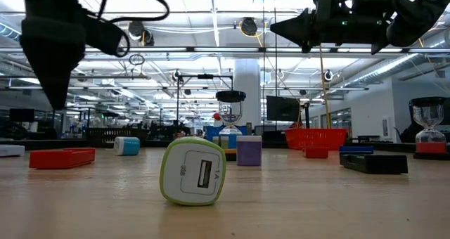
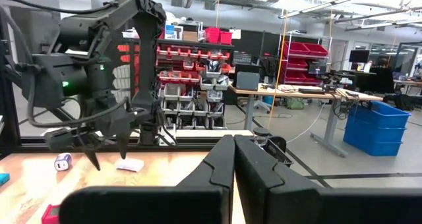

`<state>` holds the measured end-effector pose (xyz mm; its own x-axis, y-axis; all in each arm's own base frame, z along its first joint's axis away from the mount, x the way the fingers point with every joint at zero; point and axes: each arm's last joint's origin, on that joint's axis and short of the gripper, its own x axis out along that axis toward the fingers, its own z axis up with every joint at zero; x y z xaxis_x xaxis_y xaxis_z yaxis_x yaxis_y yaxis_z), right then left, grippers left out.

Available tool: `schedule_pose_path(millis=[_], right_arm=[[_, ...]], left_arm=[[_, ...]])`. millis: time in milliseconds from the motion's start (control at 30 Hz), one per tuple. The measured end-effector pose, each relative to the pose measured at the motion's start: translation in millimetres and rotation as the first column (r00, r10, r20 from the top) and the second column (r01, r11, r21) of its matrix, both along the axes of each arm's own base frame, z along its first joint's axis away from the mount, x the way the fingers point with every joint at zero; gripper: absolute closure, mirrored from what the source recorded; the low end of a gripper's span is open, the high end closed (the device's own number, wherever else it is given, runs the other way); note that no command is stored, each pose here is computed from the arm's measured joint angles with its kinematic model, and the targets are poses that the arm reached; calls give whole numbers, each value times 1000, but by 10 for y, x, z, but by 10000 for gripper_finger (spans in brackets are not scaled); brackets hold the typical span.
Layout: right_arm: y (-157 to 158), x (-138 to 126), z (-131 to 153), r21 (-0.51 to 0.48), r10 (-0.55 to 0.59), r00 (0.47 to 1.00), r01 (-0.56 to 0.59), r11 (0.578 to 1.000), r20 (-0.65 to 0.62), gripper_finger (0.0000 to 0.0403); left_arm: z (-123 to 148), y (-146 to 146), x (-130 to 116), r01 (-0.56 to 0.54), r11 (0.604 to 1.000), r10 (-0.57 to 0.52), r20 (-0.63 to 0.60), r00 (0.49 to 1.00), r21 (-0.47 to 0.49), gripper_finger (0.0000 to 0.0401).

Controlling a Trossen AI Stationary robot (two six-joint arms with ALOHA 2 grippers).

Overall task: Pick & Place Office items
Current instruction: Put the white digital clock into the blue basket

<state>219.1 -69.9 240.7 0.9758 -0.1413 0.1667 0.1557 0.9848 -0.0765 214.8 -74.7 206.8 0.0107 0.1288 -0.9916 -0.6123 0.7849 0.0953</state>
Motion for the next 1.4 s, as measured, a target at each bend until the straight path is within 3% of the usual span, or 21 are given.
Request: schedule_pose_path(millis=[167, 300, 500, 600, 833, 1067, 1200, 1400], right_arm=[[0, 0, 0, 0, 0, 1000, 0, 1000, 0, 397], [0, 0, 0, 0, 0, 1000, 0, 1000, 0, 397], [0, 0, 0, 0, 0, 1000, 0, 1000, 0, 397], [0, 0, -1, 0, 0, 1000, 0, 1000, -1, 397], [0, 0, 1, 0, 0, 1000, 0, 1000, 0, 397], [0, -1, 1, 0, 0, 1000, 0, 1000, 1, 397], [0, -1, 1, 0, 0, 1000, 0, 1000, 0, 397], [0, -1, 1, 0, 0, 1000, 0, 1000, 1, 397]], left_arm=[[-169, 62, -288, -80, 997, 80, -43, 996, 8, 148], [-166, 146, -498, -172, 985, 172, 26, 985, -18, 148], [-260, 230, -729, -363, 930, 365, 46, 930, -51, 148], [-348, 241, -760, -405, 913, 406, 32, 913, -47, 148], [-412, 253, -715, -437, 899, 437, 23, 899, -8, 148], [-596, 287, -626, -429, 901, 434, -98, 896, 65, 148], [-663, 273, -579, -395, 918, 397, -142, 907, 47, 148], [-655, 250, -504, -347, 938, 346, -113, 931, 4, 164]])
